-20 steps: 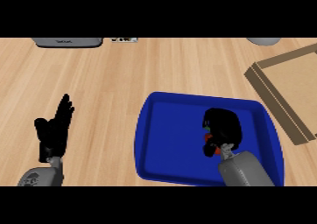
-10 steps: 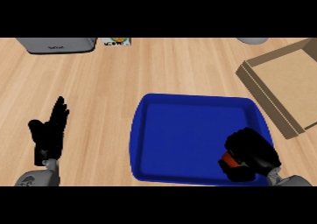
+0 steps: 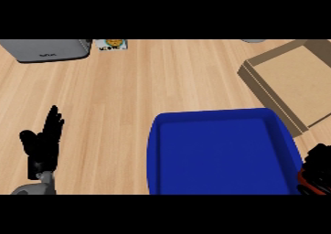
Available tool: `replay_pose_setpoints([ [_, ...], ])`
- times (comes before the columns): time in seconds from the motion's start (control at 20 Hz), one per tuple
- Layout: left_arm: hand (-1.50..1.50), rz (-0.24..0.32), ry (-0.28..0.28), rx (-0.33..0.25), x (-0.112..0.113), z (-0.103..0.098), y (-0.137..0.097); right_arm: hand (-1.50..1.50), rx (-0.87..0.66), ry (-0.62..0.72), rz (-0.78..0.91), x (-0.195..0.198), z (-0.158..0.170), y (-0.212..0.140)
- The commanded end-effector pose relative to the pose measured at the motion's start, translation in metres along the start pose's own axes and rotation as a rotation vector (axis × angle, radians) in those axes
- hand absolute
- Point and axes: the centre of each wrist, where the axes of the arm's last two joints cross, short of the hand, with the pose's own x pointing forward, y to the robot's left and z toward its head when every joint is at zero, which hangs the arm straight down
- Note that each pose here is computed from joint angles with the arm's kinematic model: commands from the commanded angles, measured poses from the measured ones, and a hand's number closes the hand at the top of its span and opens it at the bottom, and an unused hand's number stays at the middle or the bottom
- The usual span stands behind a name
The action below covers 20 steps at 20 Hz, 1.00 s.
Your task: Pick the bell pepper from the tray and place it in the cardboard box
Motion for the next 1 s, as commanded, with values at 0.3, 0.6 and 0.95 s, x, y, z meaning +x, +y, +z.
replay_pose_setpoints([
  [0.3,0.00,-0.003,-0.012,0.009,0.001,0.003,0.005,1.50,-0.312,-0.093,-0.072,-0.056,0.138,-0.107],
  [0.6,0.00,-0.011,-0.034,-0.061,0.014,-0.006,-0.011,1.50,-0.436,0.019,-0.055,-0.071,0.198,-0.147],
  [0.95,0.00,-0.002,-0.054,-0.130,0.016,-0.012,-0.017,1.50,-0.514,0.123,-0.134,-0.089,0.208,-0.155],
])
